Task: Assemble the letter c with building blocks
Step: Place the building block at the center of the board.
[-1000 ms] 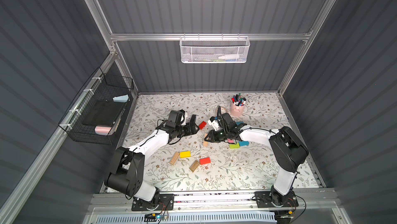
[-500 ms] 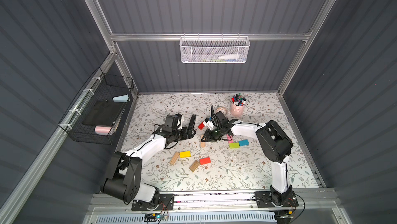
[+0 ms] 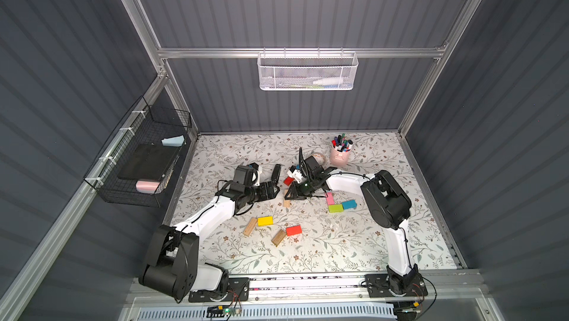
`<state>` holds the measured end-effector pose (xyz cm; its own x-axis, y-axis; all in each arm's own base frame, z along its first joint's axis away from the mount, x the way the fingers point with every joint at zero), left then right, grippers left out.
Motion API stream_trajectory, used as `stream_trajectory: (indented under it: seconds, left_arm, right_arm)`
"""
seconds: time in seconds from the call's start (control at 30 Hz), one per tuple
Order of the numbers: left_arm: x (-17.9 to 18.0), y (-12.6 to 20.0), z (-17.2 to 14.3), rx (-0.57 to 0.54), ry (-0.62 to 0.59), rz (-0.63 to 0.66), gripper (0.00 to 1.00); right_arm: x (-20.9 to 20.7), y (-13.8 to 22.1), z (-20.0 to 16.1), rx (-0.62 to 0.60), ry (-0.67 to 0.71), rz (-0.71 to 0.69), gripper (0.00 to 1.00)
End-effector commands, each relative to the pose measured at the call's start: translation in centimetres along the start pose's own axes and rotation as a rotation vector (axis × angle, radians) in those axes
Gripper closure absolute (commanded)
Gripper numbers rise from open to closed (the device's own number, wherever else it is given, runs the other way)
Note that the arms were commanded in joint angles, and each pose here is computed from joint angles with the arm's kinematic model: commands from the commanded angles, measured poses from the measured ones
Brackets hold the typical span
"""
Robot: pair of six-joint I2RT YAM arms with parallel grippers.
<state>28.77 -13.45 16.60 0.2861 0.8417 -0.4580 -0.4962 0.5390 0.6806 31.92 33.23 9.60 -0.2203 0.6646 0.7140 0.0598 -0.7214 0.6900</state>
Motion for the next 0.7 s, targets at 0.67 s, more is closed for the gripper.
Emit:
stream_trajectory:
  seconds: [0.67]
  left_arm:
    - [0.9,-0.4,-0.2,0.034,-0.035,0.063,0.24]
  right_arm:
    - [1.3,4.4,-0.1,-0.158,-0.056,-0.01,0.63]
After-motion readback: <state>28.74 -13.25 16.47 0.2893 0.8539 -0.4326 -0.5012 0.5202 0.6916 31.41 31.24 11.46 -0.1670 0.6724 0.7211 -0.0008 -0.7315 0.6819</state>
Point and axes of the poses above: each gripper's point midway between its finger pads, its own y axis back along the fingers, its own x axis along the line the jaws close on, z = x × y, the point moved 8 cm from there along y, back along the fingers, and after that the axes turned 9 degrees about -y, right-handed, at the moved point
